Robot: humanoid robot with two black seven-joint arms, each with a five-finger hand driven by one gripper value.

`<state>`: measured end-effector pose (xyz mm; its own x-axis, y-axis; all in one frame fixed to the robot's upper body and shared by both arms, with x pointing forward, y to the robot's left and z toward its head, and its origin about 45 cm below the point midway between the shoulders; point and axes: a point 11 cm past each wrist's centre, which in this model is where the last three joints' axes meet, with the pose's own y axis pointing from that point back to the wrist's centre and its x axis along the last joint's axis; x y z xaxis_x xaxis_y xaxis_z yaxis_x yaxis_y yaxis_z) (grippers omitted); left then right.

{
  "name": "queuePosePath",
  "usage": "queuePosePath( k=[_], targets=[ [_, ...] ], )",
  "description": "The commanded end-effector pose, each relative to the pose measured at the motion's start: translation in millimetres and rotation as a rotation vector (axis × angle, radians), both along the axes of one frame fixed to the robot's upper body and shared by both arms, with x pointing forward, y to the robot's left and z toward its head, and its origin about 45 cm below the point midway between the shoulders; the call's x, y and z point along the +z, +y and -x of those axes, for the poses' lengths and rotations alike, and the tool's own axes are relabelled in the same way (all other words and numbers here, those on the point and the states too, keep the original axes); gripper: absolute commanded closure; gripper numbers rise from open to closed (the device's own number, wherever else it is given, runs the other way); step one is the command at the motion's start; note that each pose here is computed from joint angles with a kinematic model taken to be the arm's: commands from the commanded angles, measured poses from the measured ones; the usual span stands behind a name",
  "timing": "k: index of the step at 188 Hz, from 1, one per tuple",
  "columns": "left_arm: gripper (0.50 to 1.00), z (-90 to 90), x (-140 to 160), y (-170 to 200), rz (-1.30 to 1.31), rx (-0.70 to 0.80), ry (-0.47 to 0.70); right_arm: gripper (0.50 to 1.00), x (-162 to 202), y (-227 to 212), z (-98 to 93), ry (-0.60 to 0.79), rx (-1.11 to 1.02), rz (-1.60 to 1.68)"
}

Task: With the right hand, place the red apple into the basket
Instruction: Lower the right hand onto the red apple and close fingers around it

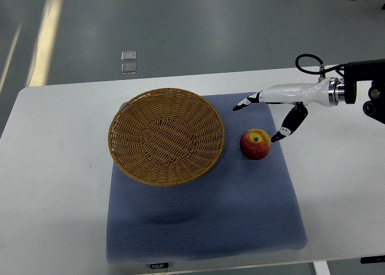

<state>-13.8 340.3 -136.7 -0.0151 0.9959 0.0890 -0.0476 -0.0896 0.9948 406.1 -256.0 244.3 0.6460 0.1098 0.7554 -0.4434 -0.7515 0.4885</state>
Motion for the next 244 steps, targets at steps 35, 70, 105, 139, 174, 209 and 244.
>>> queuePosePath(
  k=[35,70,105,139,174,209,244],
  targets=[
    [0.500,0.0,0.0,0.1,0.000,0.000,0.000,0.579,-22.1,-1.7,8.5,-0.057,0.031,0.050],
    [0.500,0.0,0.0,0.1,0.000,0.000,0.000,0.579,-33.0,1.2,12.9,-0.087,0.051,0.062],
    [0.500,0.0,0.0,0.1,0.000,0.000,0.000,0.579,-37.7,8.0,13.8,-0.103,0.065,0.059],
    [0.500,0.0,-0.1,-0.4,0.001,0.000,0.000,0.583,-50.7,13.7,18.1,-0.115,0.087,0.072],
    [0.500,0.0,-0.1,-0.4,0.001,0.001,0.000,0.589,-58.3,14.0,14.0,-0.127,0.075,0.082],
    [0.500,0.0,-0.1,-0.4,0.001,0.000,0.000,0.632,-59.8,11.9,13.5,-0.124,0.072,0.088],
    [0.500,0.0,0.0,0.1,0.000,0.000,0.000,0.711,-62.9,11.0,15.5,-0.113,0.078,0.099]
  ],
)
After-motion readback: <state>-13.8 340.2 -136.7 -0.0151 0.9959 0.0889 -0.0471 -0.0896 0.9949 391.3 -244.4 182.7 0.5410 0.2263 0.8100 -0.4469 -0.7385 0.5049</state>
